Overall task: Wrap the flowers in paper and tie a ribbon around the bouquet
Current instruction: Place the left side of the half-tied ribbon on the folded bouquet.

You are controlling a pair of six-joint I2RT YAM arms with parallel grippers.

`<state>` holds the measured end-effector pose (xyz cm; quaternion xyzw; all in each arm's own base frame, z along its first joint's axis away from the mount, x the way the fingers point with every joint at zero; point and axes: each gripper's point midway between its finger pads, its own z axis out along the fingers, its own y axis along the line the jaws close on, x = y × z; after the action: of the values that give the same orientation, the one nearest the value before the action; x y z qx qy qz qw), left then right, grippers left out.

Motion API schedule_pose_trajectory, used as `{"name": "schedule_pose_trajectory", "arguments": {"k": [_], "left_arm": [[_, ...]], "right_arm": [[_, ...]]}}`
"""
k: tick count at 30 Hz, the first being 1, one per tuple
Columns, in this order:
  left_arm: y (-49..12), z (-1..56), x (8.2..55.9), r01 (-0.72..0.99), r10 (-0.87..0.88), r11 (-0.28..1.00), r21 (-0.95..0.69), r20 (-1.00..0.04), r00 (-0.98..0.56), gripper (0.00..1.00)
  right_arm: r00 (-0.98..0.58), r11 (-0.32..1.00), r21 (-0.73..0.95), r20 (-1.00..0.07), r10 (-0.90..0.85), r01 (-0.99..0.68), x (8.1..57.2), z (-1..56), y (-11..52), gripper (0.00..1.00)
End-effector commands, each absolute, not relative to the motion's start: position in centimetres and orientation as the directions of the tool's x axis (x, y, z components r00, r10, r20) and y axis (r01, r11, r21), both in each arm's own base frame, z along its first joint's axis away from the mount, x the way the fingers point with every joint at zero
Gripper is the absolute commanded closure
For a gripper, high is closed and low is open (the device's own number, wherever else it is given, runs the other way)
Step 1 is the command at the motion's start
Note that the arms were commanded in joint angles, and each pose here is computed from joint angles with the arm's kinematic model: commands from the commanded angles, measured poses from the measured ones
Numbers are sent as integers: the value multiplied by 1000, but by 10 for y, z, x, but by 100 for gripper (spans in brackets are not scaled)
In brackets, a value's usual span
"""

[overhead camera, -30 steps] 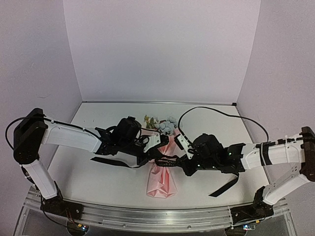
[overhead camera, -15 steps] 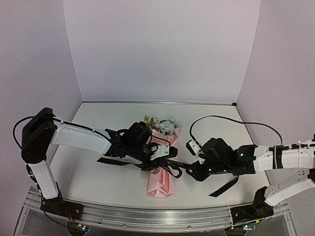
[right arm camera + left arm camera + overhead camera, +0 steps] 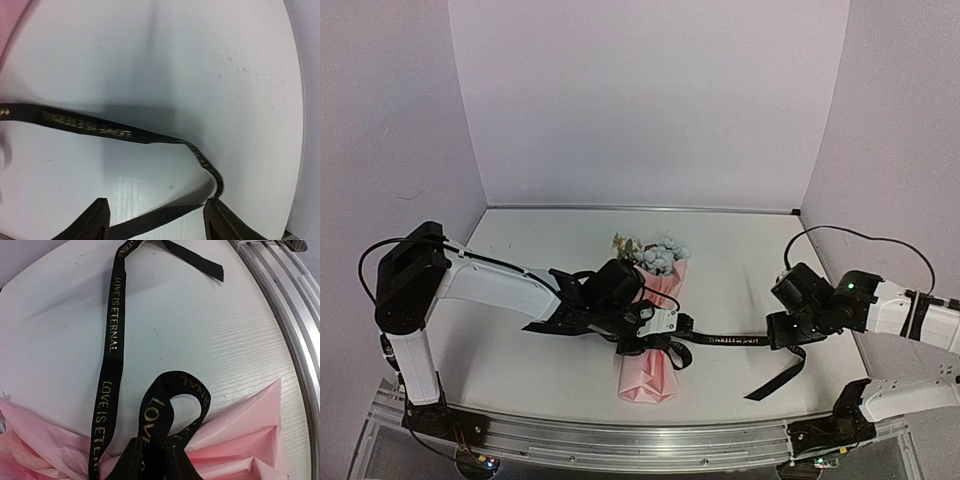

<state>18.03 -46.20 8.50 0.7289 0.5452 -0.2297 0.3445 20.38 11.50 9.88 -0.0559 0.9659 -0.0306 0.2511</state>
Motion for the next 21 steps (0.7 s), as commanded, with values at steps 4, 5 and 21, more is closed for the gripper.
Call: {"name": "schedule_pose_trajectory", "arguments": {"k": [4, 5, 21], "left_arm": [[-476, 105, 192, 940, 603, -127, 317, -728, 327, 69], [-477, 107, 193, 938, 595, -117, 326, -733, 329, 64], [-472, 175, 205, 931, 458, 81, 355, -843, 282, 24]], "right_arm": [[-919, 962, -216, -387, 76, 170, 180, 72, 42, 26], [-927, 960, -208, -363, 101, 186, 178, 66, 40, 25], [-937, 940, -172, -249, 247, 294, 178, 14, 43, 42]]}}
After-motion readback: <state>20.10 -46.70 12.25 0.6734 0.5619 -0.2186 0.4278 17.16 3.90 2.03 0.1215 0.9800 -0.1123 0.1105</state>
